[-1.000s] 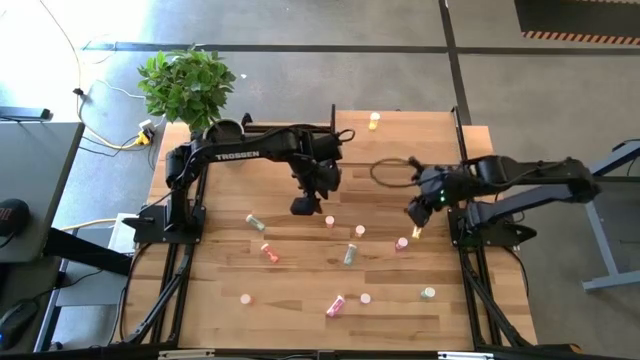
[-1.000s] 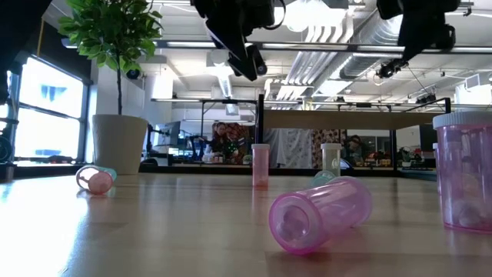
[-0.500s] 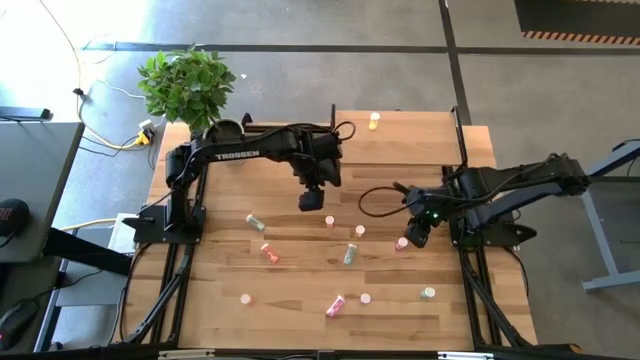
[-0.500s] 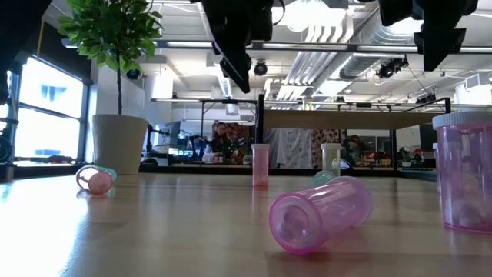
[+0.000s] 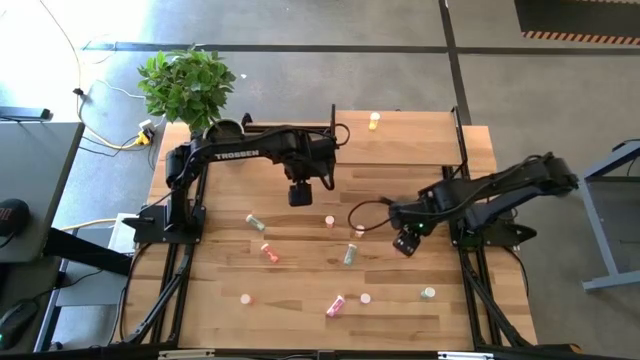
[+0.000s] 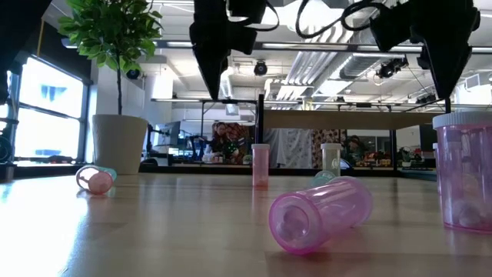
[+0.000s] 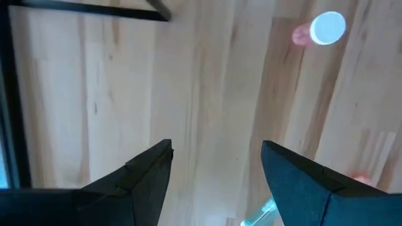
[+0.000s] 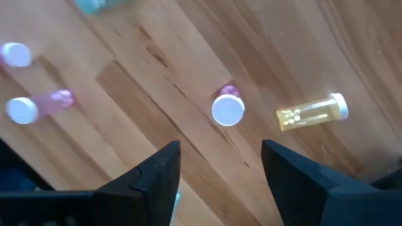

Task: Pick and place medicine bottles onto shelf by color
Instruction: Put the top violet medicine bottle on the shelf

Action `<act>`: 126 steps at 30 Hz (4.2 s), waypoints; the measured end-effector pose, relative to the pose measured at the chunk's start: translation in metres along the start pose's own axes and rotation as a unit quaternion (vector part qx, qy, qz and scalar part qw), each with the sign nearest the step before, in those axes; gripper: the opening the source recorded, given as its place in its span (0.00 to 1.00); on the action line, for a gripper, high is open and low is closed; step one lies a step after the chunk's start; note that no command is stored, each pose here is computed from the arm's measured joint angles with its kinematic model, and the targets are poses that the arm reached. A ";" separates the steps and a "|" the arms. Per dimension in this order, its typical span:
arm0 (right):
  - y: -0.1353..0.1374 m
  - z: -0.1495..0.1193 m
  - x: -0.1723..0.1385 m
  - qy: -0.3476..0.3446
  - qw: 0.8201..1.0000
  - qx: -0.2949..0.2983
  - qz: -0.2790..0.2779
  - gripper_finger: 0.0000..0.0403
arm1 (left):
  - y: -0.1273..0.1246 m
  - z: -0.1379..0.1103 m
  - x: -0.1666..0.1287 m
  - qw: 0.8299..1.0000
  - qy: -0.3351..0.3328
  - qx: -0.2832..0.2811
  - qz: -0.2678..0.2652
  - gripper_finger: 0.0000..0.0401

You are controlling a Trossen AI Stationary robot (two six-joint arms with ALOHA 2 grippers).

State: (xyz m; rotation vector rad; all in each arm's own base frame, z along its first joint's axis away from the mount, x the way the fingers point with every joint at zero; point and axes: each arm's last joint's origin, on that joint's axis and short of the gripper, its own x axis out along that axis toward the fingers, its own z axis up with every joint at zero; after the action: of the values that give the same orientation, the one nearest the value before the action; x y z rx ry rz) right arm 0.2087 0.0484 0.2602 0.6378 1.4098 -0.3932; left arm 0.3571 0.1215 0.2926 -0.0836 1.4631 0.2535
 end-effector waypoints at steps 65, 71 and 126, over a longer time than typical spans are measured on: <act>0.018 0.016 0.044 0.008 0.999 0.045 0.026 0.26 | 0.012 0.005 -0.021 0.991 -0.019 0.062 0.118 0.59; 0.026 0.033 0.009 -0.049 0.996 0.072 0.030 0.26 | 0.036 0.001 -0.019 0.990 -0.007 0.039 0.136 0.59; -0.188 0.140 -0.152 -0.108 0.958 0.206 -0.169 0.26 | 0.077 0.011 -0.019 0.990 -0.137 0.020 0.029 0.59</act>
State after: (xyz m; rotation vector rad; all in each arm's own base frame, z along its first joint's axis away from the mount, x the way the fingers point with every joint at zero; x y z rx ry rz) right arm 0.1831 -0.2014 0.3817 0.6624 1.2331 -1.0186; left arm 0.3490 0.1963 0.3199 0.0265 1.1981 0.2711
